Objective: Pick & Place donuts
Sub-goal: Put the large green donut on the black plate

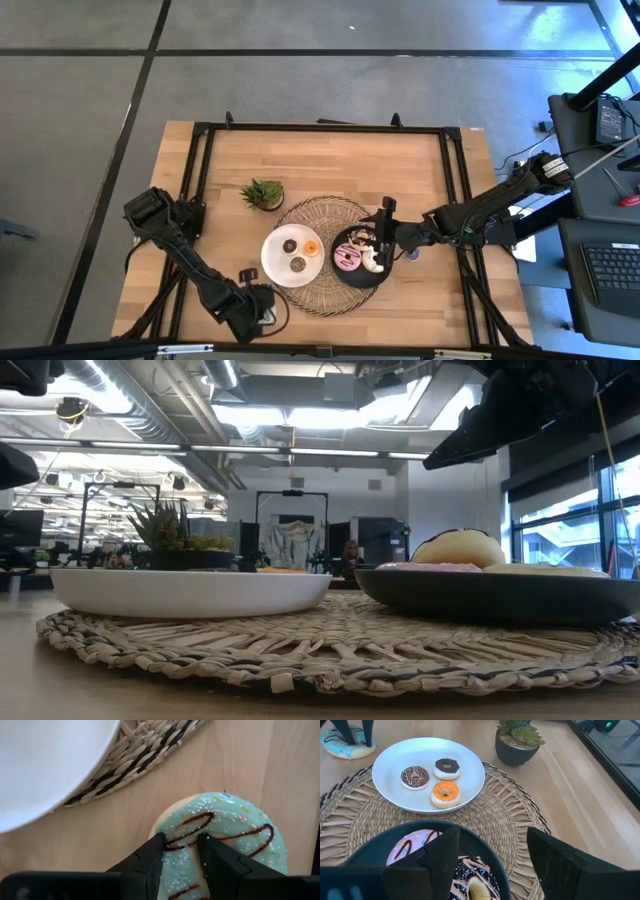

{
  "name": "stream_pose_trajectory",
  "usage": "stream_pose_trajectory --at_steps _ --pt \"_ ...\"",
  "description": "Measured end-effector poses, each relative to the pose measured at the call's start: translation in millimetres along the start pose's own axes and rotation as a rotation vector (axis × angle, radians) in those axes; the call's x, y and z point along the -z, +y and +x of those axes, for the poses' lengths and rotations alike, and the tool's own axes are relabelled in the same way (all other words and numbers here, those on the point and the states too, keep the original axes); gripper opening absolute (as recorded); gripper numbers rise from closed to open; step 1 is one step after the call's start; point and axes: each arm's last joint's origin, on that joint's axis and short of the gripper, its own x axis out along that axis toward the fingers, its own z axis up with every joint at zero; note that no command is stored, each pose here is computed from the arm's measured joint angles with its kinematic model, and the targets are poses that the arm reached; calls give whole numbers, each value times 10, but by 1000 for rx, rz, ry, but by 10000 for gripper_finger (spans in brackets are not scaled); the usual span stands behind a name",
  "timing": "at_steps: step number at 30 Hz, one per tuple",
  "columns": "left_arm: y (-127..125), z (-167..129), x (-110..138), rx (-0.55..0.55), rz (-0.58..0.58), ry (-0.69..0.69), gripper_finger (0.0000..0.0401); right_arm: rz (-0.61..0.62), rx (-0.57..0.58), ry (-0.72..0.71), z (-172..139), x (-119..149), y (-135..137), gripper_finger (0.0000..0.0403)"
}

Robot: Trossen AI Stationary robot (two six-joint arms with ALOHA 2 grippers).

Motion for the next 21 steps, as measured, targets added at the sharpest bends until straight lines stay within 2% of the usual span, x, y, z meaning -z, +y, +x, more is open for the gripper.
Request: stream_pose_trajectory --at_steps 5,12,17,21 --pt "-2 0 2 5 44 7 91 -18 0 1 0 1 0 233" --pt "-5 -12 0 25 39 26 11 -26 0 1 0 1 0 233" --pt "5 -166 -54 56 11 -15 7 -28 1 1 1 1 -1 233" --pt "2 -404 -194 38 46 -170 6 -16 -1 -11 1 -11 1 233"
